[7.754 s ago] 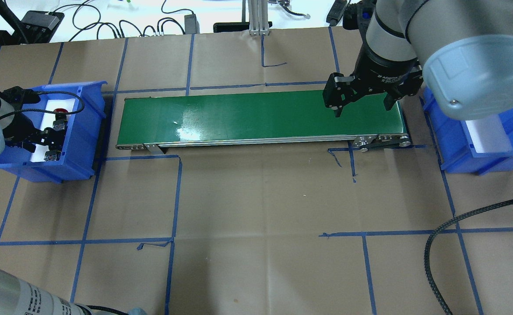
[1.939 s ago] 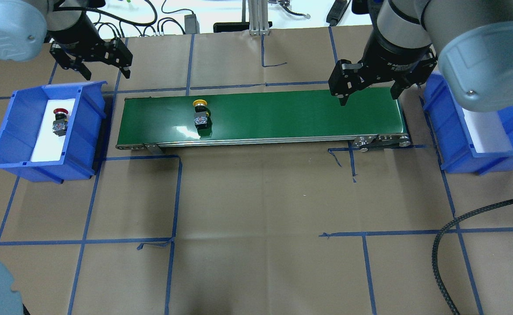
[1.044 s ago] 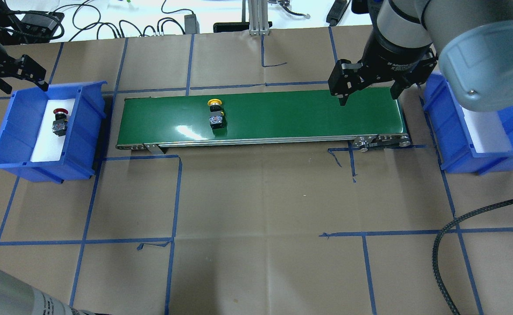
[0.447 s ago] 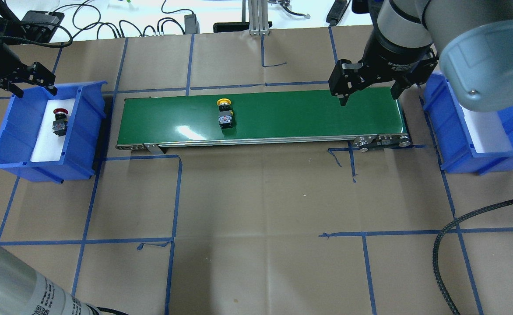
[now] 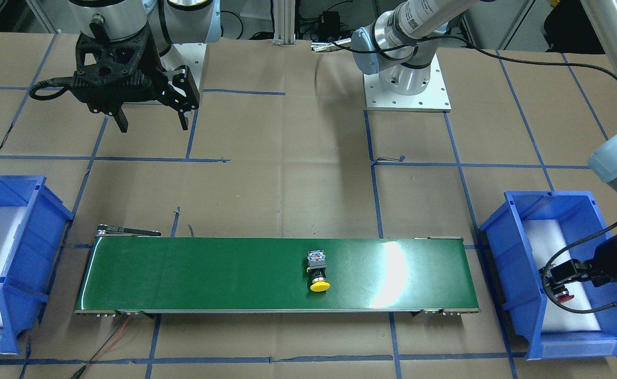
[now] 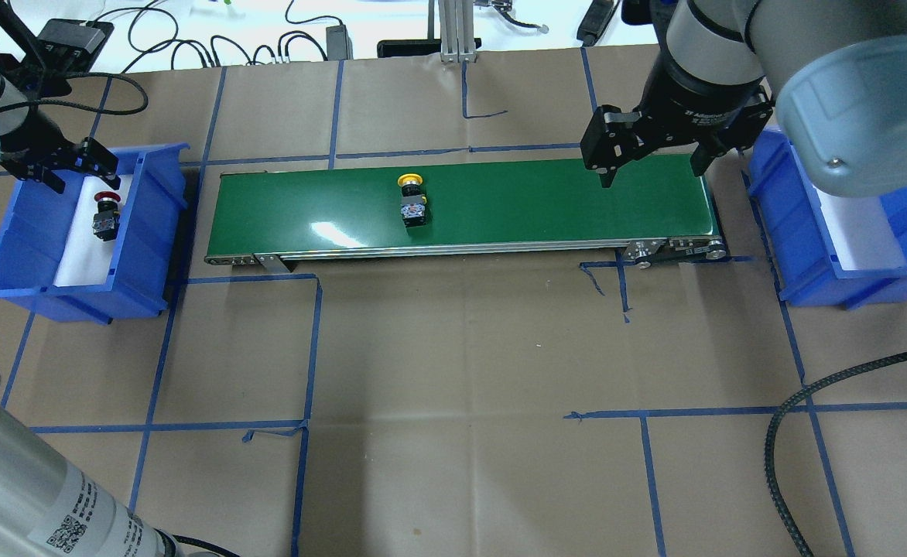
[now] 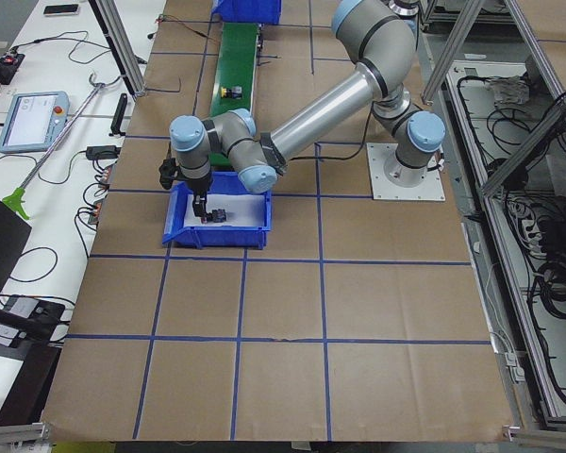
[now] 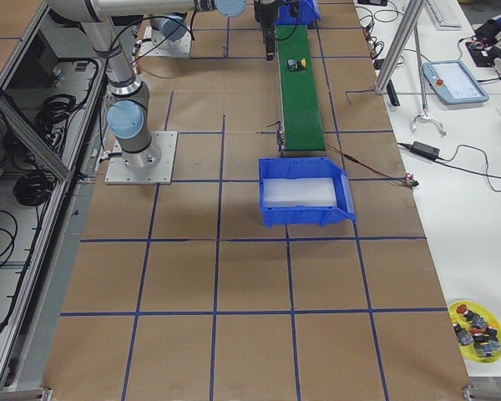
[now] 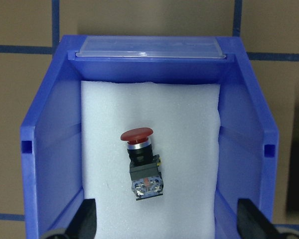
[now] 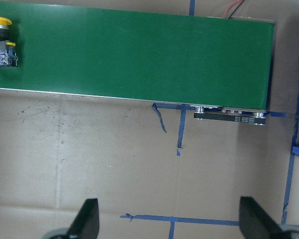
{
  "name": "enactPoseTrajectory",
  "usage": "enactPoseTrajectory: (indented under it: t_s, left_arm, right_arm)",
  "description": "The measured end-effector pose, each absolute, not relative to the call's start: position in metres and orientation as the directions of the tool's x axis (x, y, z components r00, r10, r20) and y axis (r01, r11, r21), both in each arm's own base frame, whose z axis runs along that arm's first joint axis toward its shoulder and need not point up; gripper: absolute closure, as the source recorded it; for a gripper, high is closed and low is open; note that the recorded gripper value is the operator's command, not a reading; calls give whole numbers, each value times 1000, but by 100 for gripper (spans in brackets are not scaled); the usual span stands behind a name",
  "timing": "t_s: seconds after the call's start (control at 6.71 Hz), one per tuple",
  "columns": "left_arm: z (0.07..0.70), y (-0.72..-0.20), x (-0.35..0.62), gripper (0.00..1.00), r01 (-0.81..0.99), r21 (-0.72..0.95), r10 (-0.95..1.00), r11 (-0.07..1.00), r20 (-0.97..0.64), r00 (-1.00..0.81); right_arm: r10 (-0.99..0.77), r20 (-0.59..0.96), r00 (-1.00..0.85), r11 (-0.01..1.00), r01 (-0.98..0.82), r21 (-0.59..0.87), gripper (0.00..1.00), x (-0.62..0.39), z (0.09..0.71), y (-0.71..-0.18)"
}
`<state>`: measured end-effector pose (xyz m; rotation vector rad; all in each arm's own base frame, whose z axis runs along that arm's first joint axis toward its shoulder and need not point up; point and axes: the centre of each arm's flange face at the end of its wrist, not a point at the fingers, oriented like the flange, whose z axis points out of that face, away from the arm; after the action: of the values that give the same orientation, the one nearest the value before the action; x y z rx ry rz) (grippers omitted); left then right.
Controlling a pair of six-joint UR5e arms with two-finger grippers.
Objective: Transport two buttons from left to right
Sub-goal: 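Lower the left gripper and grasp the red-capped button switch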
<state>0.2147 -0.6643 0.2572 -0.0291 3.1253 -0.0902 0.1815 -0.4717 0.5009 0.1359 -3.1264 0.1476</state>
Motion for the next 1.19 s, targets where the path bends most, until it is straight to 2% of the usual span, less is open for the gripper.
enactPoseTrajectory:
  t_s: [0.45,0.75,0.89,1.04,1.19]
  left_arm:
    - [222,-656,213,1,-15,-85,-18,996,-35,-999]
    - [209,-651,231,13,-41,-75,-43,996,-23,-999]
    - [205,-648,240,14,-56,-72,-58,996,-19,-998]
    - [205,-648,242,23,-60,-73,-62,996,-18,-998]
    - [206,-649,241,45,-60,-74,-62,995,-18,-998]
  right_arm:
    - [-86,12,-996,992,-87,-94,0,182,501,-472]
    - [-86,11,-996,992,-87,-97,0,182,502,-472]
    - [-86,11,-996,991,-87,-97,0,182,502,-472]
    - [-86,11,-996,991,-87,-97,0,182,502,-471]
    - [-86,11,-996,992,-87,-95,0,182,502,-471]
